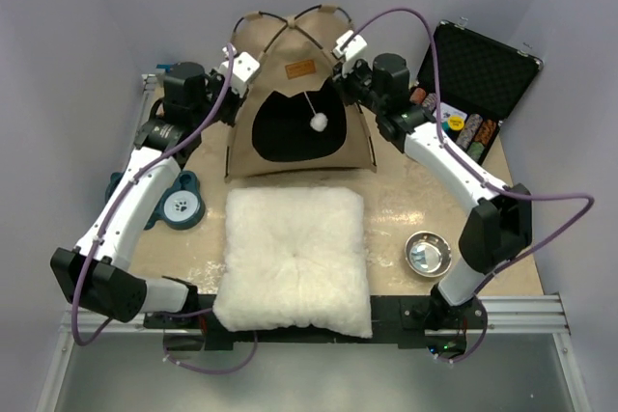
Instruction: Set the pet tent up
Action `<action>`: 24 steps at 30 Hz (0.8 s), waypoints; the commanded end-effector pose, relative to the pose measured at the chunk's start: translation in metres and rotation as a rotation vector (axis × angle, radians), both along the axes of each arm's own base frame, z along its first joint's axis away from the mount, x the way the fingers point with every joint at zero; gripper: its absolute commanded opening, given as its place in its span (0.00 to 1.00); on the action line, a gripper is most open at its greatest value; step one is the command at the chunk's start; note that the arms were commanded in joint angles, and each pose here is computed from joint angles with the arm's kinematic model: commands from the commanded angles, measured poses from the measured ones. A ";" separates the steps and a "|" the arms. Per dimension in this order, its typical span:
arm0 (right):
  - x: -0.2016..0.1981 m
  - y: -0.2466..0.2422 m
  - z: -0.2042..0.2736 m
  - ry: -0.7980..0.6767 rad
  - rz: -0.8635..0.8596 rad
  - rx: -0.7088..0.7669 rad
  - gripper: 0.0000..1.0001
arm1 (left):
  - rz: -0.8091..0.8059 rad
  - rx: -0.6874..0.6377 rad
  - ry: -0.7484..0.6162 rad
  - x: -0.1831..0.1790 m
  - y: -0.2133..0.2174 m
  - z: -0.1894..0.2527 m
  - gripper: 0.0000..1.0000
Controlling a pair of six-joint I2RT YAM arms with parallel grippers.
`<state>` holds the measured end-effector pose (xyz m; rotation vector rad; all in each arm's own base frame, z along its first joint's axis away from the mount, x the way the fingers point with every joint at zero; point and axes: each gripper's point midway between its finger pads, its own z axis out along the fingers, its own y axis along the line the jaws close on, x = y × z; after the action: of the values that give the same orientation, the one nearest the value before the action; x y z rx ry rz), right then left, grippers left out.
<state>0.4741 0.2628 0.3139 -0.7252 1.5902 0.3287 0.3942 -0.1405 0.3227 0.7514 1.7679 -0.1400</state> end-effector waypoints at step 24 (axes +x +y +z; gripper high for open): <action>-0.163 -0.082 0.000 0.479 -0.107 0.365 0.90 | 0.241 -0.483 0.571 -0.143 0.038 -0.075 0.94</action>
<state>0.3766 0.1586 0.3936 -0.3279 1.6519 0.4474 0.3069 -0.0832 0.3427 0.3435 1.8419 -0.3647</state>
